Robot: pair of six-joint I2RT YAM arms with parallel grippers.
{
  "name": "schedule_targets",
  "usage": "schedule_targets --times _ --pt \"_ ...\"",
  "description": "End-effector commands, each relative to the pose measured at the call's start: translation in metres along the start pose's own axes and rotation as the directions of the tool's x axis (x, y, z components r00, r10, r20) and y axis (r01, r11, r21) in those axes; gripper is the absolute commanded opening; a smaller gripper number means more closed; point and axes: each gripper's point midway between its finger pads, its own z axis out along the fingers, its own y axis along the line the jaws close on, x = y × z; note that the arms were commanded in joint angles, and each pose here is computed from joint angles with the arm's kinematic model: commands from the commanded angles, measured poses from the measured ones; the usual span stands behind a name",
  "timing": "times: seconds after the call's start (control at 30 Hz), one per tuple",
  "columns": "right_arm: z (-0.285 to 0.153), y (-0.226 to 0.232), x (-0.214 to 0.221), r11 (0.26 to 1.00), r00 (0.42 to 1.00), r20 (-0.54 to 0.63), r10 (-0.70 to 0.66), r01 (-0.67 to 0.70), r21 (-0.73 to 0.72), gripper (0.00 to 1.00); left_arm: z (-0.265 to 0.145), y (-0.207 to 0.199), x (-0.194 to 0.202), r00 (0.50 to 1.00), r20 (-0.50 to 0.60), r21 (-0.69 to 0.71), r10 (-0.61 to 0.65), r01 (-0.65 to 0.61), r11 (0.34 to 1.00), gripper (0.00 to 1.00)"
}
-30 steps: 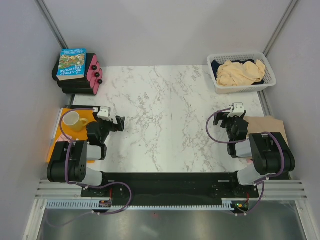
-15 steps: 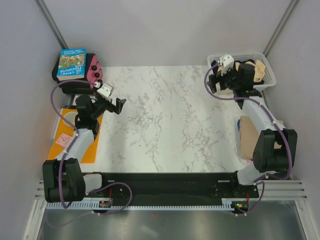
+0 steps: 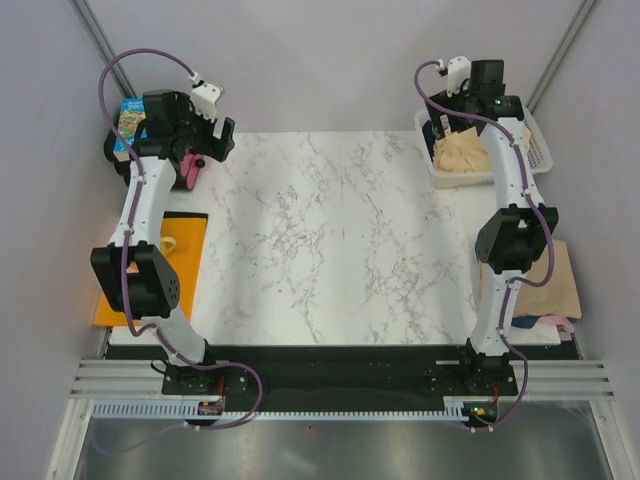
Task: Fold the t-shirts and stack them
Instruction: Grab crumpled tshirt from bin with the right arm
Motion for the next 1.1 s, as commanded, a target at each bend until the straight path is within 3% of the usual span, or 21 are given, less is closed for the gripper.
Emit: schedule_targets --times 0.0,0.1,0.27,0.4,0.57,0.8,0.97,1.07 --pt "0.021 0.011 0.046 0.997 0.983 -0.175 -0.051 0.039 -0.072 0.98 -0.002 -0.006 0.03 0.977 -0.212 0.057 -0.026 0.039 0.998 0.99" --pt "0.051 -0.007 0.064 0.999 0.979 -0.203 -0.026 0.032 0.029 0.98 0.007 -0.004 0.019 0.978 -0.2 0.062 0.059 -0.048 0.997 1.0" --pt "0.082 -0.079 0.101 0.96 0.965 -0.21 0.154 -0.096 0.262 0.92 0.007 -0.001 0.011 0.976 -0.189 0.057 0.107 -0.098 0.994 1.0" --pt "0.094 -0.088 0.113 0.939 0.961 -0.182 0.206 -0.142 0.315 0.92 0.011 -0.026 0.008 0.976 -0.178 0.113 0.125 -0.106 0.988 1.0" --pt "0.113 -0.083 0.126 0.944 0.957 -0.196 0.212 -0.148 0.295 0.81 0.014 -0.045 0.014 0.976 -0.179 0.163 0.12 -0.091 0.982 1.0" --pt "0.122 -0.065 0.117 0.961 0.962 -0.163 0.219 -0.184 0.204 0.81 0.018 -0.056 0.016 0.972 -0.192 0.178 0.135 -0.1 0.979 1.0" --pt "0.131 -0.046 0.13 0.973 0.957 -0.194 0.216 -0.195 0.123 0.74 0.021 -0.055 0.017 0.969 -0.196 0.177 0.153 -0.118 0.977 1.0" --pt "0.142 -0.039 0.146 0.975 0.95 -0.225 0.215 -0.197 0.103 0.54 0.024 -0.056 0.014 0.966 -0.192 0.176 0.171 -0.138 0.975 1.0"
